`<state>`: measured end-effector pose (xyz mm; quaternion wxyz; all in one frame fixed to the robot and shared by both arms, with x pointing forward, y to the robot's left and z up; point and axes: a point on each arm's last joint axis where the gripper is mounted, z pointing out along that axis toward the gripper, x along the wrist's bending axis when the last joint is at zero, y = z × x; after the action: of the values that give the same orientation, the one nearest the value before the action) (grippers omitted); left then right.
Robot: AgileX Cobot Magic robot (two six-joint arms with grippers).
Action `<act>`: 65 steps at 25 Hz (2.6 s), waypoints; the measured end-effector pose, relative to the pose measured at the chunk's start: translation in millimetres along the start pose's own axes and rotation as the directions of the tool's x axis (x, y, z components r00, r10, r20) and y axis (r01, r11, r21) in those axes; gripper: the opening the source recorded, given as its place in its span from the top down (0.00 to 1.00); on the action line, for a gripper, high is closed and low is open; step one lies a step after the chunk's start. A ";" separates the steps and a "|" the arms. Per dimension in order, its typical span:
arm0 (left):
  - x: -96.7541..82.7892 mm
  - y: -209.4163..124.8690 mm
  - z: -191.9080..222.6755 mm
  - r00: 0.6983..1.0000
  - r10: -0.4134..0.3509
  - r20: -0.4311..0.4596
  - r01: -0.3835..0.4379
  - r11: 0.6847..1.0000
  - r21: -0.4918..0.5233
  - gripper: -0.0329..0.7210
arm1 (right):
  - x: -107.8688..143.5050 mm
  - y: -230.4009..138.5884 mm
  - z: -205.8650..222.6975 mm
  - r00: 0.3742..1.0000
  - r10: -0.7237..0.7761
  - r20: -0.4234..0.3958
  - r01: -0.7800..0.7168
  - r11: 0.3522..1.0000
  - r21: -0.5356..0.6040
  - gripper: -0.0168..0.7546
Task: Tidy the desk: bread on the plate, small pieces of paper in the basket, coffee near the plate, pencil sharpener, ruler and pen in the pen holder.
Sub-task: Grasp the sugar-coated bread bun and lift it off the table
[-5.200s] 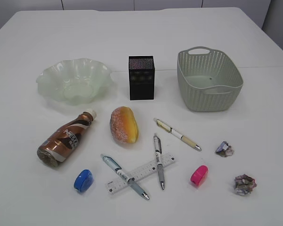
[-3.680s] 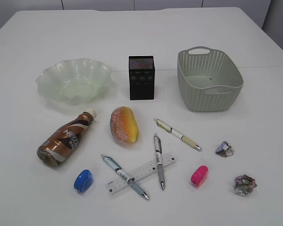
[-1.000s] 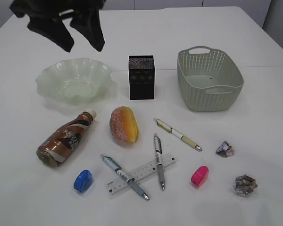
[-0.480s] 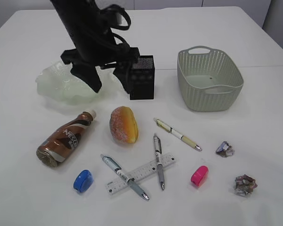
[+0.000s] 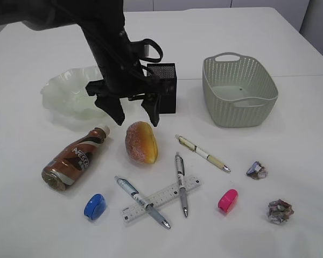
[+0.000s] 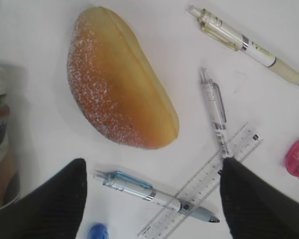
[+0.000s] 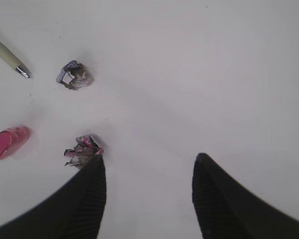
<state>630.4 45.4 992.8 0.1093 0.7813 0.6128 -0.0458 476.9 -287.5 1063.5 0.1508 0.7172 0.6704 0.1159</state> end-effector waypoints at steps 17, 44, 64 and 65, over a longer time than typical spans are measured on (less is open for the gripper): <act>5.6 10.0 41.7 0.999 -0.020 -0.029 0.021 0.999 0.027 0.16 | 0.0 0.0 0.0 1.000 0.000 0.000 0.000 1.000 0.000 0.41; 17.9 16.1 84.3 0.995 -0.016 -0.095 0.019 0.999 0.029 0.19 | 0.0 0.2 0.0 1.000 0.000 0.000 0.000 1.000 -0.002 0.41; 18.4 16.1 65.5 0.992 0.005 -0.129 -0.003 1.000 0.014 0.70 | 0.1 0.4 0.0 1.000 0.000 -0.001 0.000 1.000 -0.004 0.41; 16.9 17.1 57.9 0.992 0.006 -0.126 -0.006 1.000 0.001 0.70 | 0.1 0.4 0.0 1.000 0.000 -0.001 0.000 1.000 -0.004 0.41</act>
<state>654.6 44.5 935.1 0.0703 0.7845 0.6161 0.0040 477.3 -287.4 1063.6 0.1520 0.7169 0.6702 0.1175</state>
